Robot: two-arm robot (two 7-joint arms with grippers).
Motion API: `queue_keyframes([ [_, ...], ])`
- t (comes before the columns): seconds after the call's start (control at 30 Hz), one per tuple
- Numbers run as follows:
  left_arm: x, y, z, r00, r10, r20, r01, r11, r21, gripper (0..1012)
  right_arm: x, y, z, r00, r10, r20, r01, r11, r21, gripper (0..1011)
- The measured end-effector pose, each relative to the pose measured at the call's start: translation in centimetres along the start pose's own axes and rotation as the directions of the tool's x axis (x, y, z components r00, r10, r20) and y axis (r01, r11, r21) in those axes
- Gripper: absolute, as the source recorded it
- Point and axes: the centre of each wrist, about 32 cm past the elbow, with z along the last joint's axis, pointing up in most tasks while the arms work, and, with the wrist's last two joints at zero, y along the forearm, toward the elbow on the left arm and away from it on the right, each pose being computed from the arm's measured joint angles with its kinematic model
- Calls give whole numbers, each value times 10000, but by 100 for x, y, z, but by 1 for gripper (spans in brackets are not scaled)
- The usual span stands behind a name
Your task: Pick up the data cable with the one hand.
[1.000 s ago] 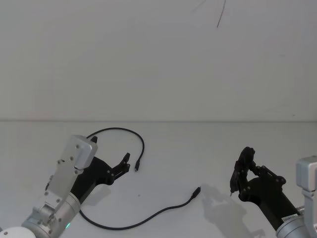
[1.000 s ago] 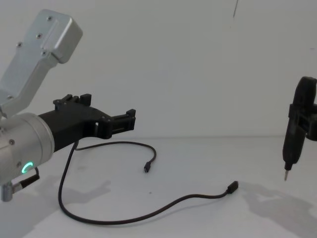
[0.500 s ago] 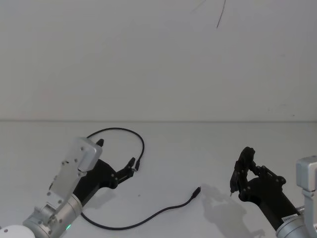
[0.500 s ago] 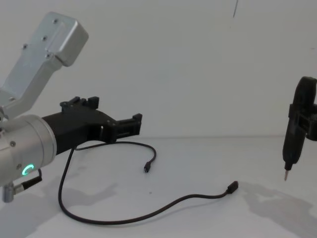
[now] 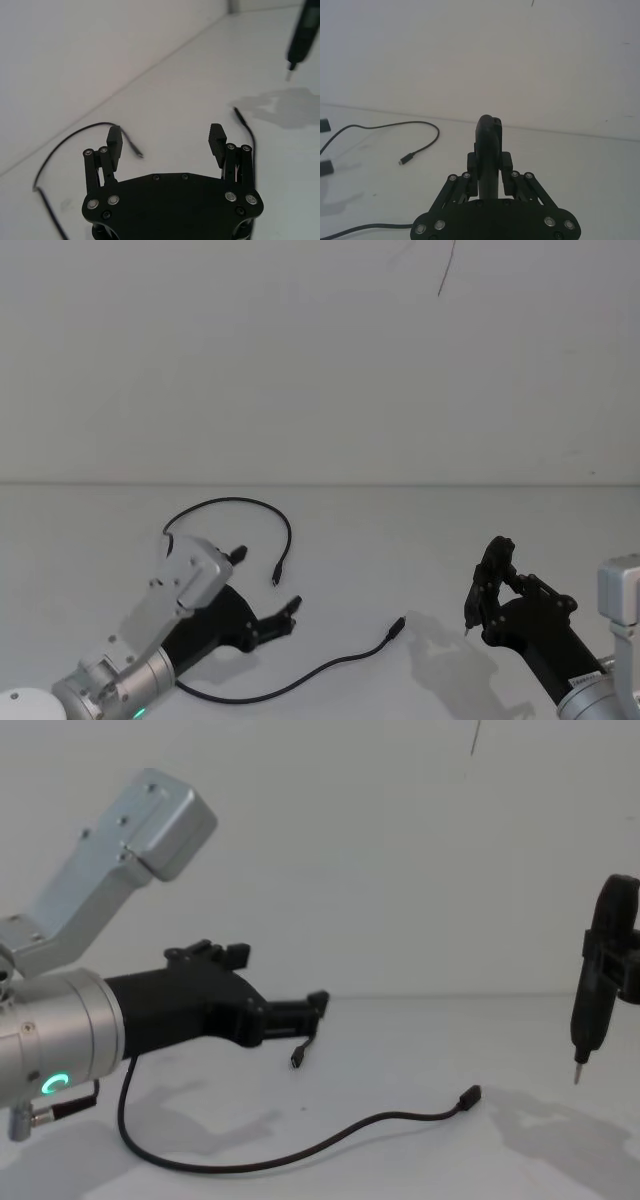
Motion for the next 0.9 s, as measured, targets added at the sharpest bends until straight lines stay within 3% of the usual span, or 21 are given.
queue_keyframes([
  [0.27,24,-7,-11,9911,-1308,261,1303,9913,183,1001,0,0,0,10000,0,0,0,10000,1,269],
  [0.43,20,-37,-26,9711,-2354,392,2341,9715,369,1002,0,0,0,10000,0,0,0,10000,1,269],
  [0.47,20,-37,-26,9711,-2354,392,2341,9715,369,1001,0,0,0,10000,0,0,0,10000,0,269],
  [0.57,9,-78,-39,9523,-3018,454,2992,9526,552,1002,0,0,0,10000,0,0,0,10000,1,269],
  [0.7,4,-115,-56,9359,-3492,465,3452,9354,772,1001,0,0,0,10000,1,0,-1,10000,1,269],
  [0.9,-16,-165,-80,9232,-3825,381,3772,9206,1010,1002,0,0,0,10000,1,0,-1,10000,1,269],
])
